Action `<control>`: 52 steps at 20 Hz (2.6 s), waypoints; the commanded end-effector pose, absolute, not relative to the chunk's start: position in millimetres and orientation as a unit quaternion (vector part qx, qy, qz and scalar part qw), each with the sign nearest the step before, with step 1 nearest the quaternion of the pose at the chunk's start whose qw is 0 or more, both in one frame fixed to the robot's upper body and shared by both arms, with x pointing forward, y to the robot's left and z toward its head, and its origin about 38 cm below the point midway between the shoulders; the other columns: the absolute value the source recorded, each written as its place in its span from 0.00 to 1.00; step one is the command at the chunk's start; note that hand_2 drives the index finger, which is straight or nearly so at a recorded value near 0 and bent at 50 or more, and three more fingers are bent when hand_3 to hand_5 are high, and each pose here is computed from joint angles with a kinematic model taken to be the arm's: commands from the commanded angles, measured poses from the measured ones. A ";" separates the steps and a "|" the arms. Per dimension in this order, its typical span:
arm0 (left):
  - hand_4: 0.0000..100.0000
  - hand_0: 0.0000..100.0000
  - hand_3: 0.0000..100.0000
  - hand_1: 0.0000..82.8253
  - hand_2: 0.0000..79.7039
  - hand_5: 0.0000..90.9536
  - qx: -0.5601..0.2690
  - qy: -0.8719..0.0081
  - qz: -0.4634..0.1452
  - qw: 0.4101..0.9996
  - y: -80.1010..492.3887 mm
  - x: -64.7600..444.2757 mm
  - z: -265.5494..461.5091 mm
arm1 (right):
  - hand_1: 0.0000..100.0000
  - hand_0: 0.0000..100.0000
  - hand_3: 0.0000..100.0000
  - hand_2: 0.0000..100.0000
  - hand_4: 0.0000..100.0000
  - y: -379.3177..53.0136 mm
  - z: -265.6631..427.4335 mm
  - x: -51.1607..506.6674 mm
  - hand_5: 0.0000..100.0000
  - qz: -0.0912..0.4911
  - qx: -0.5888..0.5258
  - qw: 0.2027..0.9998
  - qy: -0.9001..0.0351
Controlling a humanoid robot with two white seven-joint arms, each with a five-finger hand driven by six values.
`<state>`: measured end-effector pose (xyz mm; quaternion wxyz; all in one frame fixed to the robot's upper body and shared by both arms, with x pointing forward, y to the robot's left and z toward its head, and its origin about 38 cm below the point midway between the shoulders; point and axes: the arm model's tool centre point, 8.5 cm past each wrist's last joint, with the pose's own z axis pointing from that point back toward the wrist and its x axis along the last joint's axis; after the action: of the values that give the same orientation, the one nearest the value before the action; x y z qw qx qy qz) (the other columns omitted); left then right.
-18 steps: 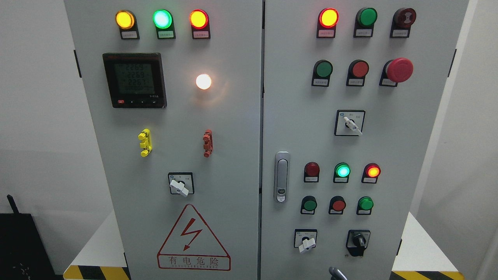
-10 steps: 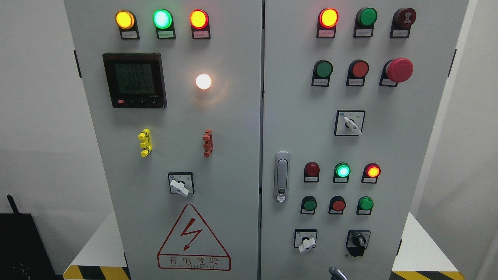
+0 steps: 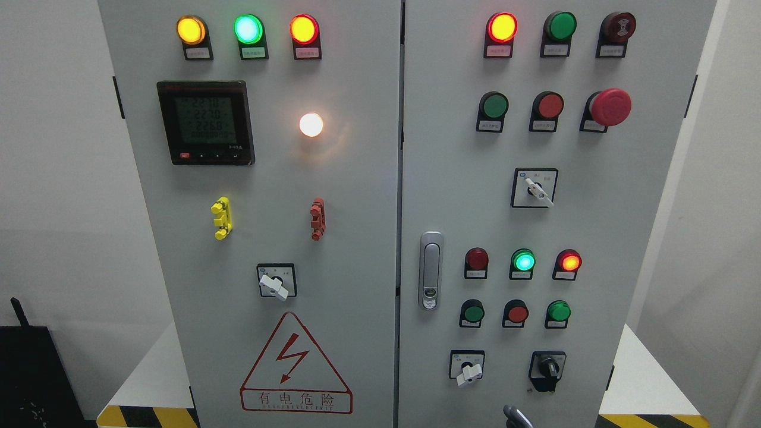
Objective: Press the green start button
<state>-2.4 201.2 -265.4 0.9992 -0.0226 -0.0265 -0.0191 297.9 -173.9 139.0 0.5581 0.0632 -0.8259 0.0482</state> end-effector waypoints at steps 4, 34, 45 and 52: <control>0.00 0.12 0.00 0.67 0.00 0.00 -0.023 -0.027 -0.019 0.999 201.2 -2.3 -265.4 | 0.23 0.10 0.12 0.00 0.08 -180.8 154.4 309.7 0.00 0.082 0.005 0.528 -0.845; 0.00 0.12 0.00 0.67 0.00 0.00 -0.023 -0.027 -0.019 0.999 201.2 -2.3 -265.4 | 0.32 0.46 0.61 0.00 0.61 -211.9 209.9 363.4 0.58 0.278 -0.352 0.382 -0.808; 0.00 0.12 0.00 0.67 0.00 0.00 -0.023 -0.027 -0.019 0.999 201.2 -2.3 -265.4 | 0.33 0.49 0.62 0.00 0.61 -196.3 204.3 378.3 0.58 0.315 -0.358 0.376 -0.794; 0.00 0.12 0.00 0.67 0.00 0.00 -0.023 -0.027 -0.019 0.999 201.2 -2.3 -265.4 | 0.34 0.50 0.63 0.00 0.62 -185.3 200.4 390.1 0.58 0.334 -0.354 0.374 -0.789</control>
<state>-2.5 201.2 -265.4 0.9992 -0.0226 -0.0264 -0.0191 378.1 -195.6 209.9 0.3686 -0.3607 -0.7972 0.3137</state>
